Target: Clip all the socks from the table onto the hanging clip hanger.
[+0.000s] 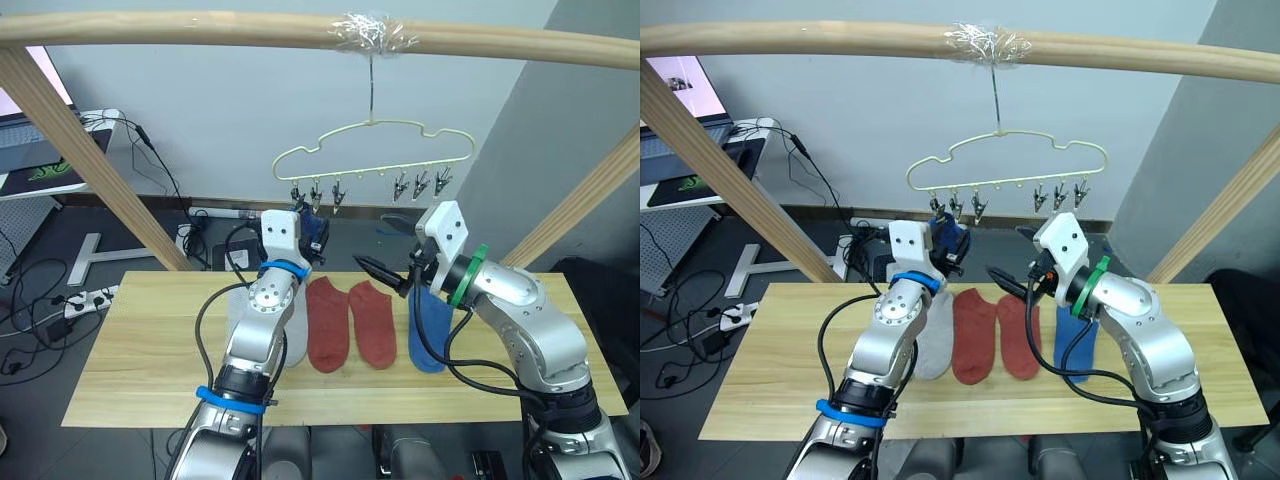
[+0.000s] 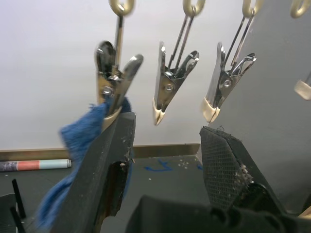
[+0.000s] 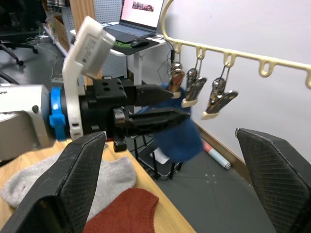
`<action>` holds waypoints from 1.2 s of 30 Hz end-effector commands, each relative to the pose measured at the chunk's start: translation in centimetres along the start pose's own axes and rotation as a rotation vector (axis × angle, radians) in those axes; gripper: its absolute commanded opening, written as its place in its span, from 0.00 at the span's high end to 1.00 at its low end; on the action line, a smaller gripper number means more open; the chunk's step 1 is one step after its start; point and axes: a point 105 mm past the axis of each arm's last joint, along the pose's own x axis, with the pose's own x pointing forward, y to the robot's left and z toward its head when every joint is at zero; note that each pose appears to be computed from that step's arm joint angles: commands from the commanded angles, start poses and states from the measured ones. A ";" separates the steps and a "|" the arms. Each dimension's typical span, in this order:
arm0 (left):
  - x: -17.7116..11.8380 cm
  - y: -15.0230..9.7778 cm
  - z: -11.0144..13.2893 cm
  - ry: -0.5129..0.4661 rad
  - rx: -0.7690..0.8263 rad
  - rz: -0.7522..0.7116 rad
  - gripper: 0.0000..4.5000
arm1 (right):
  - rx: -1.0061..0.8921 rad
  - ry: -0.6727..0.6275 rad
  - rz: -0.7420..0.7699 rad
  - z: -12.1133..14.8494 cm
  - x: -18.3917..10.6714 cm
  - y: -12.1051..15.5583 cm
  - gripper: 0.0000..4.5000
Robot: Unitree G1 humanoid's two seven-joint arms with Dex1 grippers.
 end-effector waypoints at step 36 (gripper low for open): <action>1.3 0.3 4.2 -0.176 0.012 0.069 0.79 | -0.061 -0.059 0.001 2.3 -0.2 -0.3 0.00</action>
